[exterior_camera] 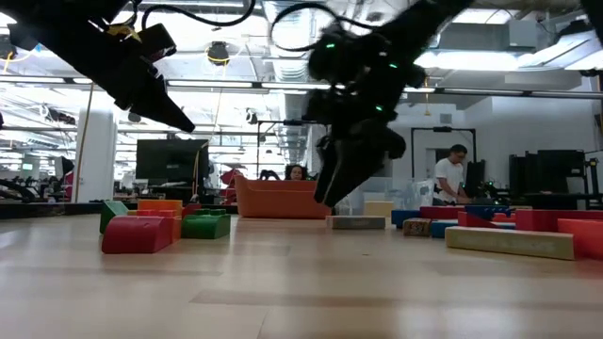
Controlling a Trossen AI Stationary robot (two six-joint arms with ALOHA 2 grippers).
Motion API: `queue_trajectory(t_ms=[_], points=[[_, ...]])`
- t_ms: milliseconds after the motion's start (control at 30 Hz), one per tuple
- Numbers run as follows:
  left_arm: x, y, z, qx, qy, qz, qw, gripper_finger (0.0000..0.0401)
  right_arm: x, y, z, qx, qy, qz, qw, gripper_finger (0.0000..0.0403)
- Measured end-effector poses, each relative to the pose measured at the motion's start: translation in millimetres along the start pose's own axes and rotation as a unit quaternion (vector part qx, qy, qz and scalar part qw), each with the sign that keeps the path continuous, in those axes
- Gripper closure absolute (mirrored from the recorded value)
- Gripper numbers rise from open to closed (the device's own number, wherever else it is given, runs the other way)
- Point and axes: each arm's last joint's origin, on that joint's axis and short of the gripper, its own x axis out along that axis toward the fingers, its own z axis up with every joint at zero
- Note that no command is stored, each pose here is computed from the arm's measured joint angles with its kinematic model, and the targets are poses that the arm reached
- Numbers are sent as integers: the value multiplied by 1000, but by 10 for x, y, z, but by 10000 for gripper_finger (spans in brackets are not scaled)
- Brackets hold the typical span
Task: Sort blocks by size
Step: Put the center wooden block into the transparent bin
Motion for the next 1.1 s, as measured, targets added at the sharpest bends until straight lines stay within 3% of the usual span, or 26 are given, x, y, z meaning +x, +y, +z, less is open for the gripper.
queue_trajectory(t_ms=[233, 567, 767, 967, 1100], points=[[0, 0, 6, 2, -3, 0, 1000, 177, 9, 105, -341, 12, -85, -27, 996, 127], [0, 0, 9, -1, -4, 0, 1000, 177, 61, 33, -571, 29, -70, -36, 996, 133], [0, 0, 9, -2, -4, 0, 1000, 177, 193, 29, -641, 29, -54, -22, 998, 184], [-1, -2, 6, -5, -3, -1, 1000, 177, 187, 36, -639, 27, -53, -22, 998, 264], [-1, -2, 6, -3, -3, -1, 1000, 177, 73, 26, -597, 28, -56, -27, 998, 272]])
